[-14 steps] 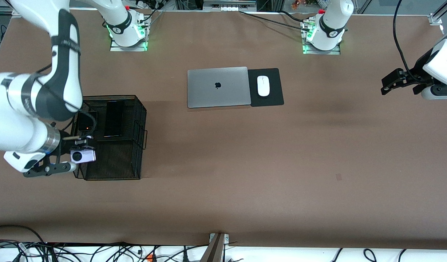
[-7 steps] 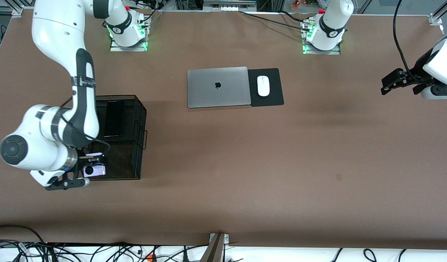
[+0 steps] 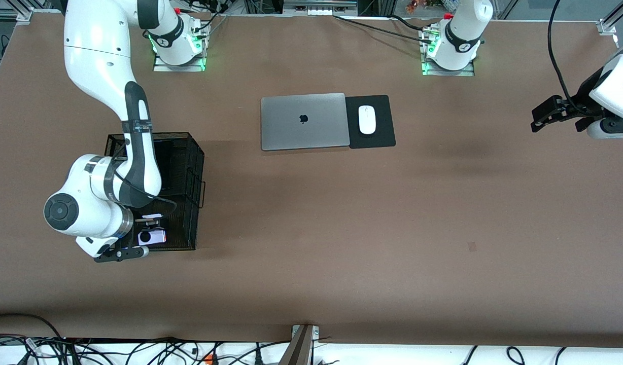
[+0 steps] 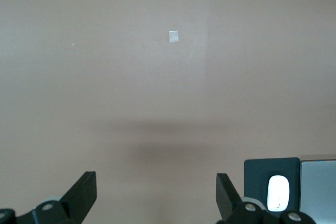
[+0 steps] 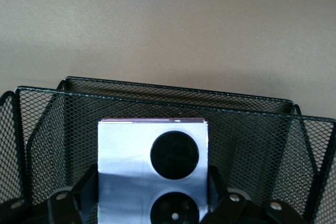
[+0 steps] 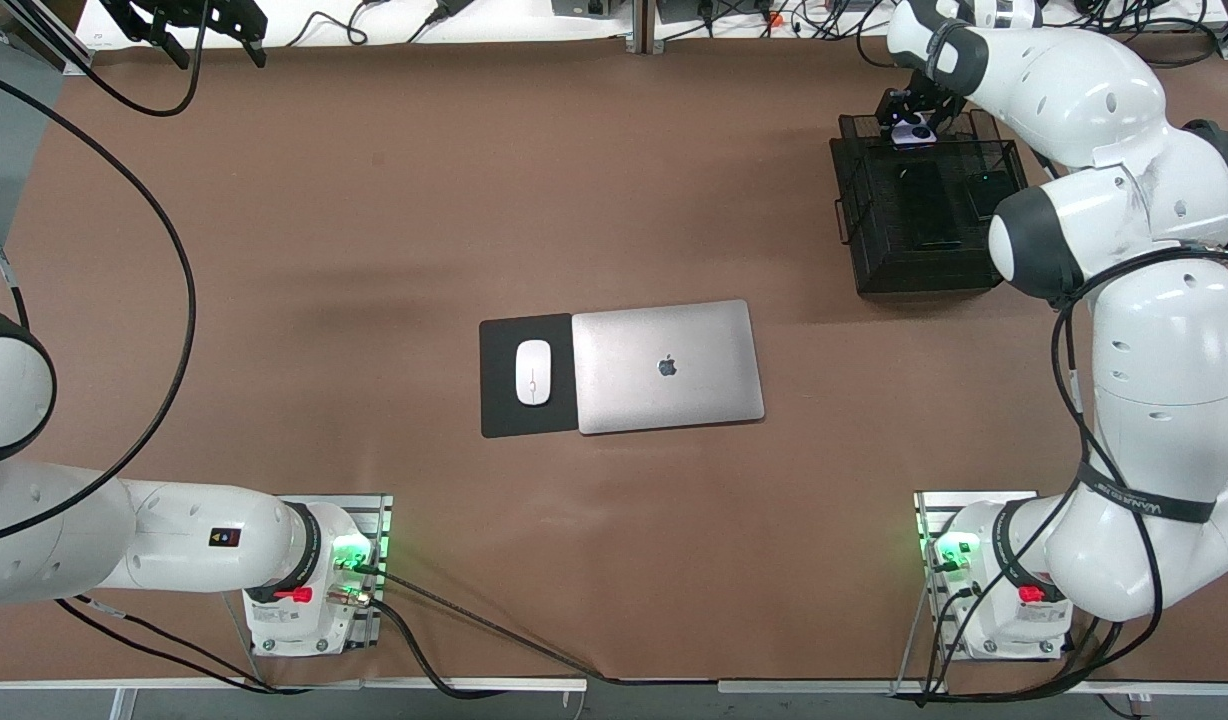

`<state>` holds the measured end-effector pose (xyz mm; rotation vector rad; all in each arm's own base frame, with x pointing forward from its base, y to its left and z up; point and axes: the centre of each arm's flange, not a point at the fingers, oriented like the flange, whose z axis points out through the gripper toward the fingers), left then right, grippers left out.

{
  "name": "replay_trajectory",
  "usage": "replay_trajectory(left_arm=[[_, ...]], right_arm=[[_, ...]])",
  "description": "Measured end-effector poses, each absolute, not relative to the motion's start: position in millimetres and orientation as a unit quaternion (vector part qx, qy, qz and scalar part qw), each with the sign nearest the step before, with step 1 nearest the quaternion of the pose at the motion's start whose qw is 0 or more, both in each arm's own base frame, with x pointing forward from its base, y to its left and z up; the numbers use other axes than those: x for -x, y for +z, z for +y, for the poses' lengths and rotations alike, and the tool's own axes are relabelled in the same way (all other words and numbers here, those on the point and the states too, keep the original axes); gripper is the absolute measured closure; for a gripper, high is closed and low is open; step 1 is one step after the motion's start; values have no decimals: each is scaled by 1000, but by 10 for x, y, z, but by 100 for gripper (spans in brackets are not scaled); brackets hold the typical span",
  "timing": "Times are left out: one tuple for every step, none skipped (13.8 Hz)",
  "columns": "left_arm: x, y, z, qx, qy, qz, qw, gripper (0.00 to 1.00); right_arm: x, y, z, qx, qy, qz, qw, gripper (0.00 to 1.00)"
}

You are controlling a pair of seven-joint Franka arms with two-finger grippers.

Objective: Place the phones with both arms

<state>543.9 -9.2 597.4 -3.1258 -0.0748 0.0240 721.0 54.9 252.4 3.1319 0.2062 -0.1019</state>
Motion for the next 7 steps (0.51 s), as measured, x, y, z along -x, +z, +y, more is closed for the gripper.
replay_trajectory(left_arm=[[-5439,5974,-92,1000,8,-24,7,0],[-5439,5974,-92,1000,8,-24,7,0],[-5439,5974,-92,1000,8,-24,7,0],[-5439,5974,-92,1000,8,-24,7,0],[-5439,5974,-92,1000,8,-24,7,0],[-5439,5975,-92,1000,8,-24,7,0],[-5439,5974,-92,1000,8,-24,7,0]], right_arm=[[-7210,2526,548,-997,-33,66,0,16],[-7206,2524,546,-997,-34,65,0,16],[-7198,2519,543,-997,-38,63,-1,15],[-7189,2517,537,-997,-42,58,-1,10],[-7185,2527,527,-998,-44,54,-2,1],[-7178,2550,515,-998,-46,50,-3,0],[-7170,2597,498,-998,-50,46,-4,0]])
